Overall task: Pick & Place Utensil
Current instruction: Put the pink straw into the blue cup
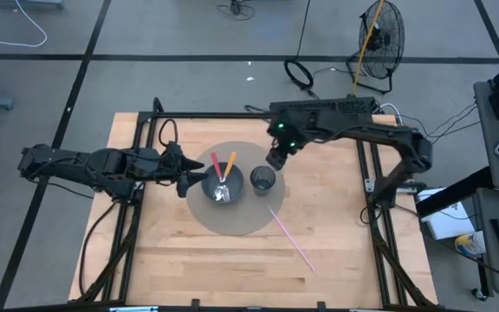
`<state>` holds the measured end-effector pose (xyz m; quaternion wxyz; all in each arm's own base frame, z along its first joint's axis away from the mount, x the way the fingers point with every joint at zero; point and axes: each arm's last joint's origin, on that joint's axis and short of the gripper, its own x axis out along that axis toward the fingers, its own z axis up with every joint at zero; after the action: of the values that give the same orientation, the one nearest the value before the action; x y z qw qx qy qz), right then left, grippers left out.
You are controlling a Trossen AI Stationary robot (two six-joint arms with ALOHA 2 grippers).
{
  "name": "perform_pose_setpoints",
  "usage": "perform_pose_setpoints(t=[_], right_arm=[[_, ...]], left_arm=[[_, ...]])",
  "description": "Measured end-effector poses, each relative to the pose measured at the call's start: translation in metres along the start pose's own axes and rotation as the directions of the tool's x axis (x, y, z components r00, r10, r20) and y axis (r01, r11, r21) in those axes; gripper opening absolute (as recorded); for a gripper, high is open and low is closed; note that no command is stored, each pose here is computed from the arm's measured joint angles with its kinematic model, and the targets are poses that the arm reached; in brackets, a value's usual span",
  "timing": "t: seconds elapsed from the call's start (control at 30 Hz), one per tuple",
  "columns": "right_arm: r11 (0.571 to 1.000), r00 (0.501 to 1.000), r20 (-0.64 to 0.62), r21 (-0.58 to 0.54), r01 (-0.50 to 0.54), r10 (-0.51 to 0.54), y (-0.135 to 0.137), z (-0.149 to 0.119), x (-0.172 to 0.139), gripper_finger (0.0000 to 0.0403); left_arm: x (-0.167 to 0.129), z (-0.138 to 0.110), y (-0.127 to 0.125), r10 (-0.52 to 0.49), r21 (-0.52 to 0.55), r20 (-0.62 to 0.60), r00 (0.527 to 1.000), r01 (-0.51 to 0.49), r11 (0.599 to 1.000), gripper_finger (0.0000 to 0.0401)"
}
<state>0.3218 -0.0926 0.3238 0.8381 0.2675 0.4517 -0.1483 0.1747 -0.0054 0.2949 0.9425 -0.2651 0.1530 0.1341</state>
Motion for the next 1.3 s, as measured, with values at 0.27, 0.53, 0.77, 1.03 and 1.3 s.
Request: perform_pose_setpoints(t=[0.27,0.53,0.77,1.03,1.3], right_arm=[[0.996,0.984,0.169,-0.075,-0.042,0.055,0.02,-0.017,-0.064,0.0183],[0.978,0.96,0.234,-0.171,-0.117,0.156,0.043,-0.041,-0.102,0.0184],[0.967,0.952,0.271,-0.241,-0.078,0.144,0.06,-0.056,-0.112,0.0181],[0.959,0.95,0.279,-0.278,-0.063,0.143,0.072,-0.065,-0.106,0.018],[0.951,0.927,0.294,-0.269,-0.155,0.234,0.088,-0.085,-0.064,0.0177]], left_arm=[[0.0,0.0,0.0,0.0,0.0,0.0,1.0,0.0,1.0,0.0243],[0.0,0.0,0.0,0.0,0.007,0.0,1.0,0.0,1.0,0.0243],[0.0,0.0,0.0,0.0,0.007,0.0,1.0,0.0,1.0,0.0243],[0.0,0.0,0.0,0.0,0.003,0.0,1.0,0.0,1.0,0.0243],[0.0,0.0,0.0,0.0,0.002,0.0,1.0,0.0,1.0,0.0243]])
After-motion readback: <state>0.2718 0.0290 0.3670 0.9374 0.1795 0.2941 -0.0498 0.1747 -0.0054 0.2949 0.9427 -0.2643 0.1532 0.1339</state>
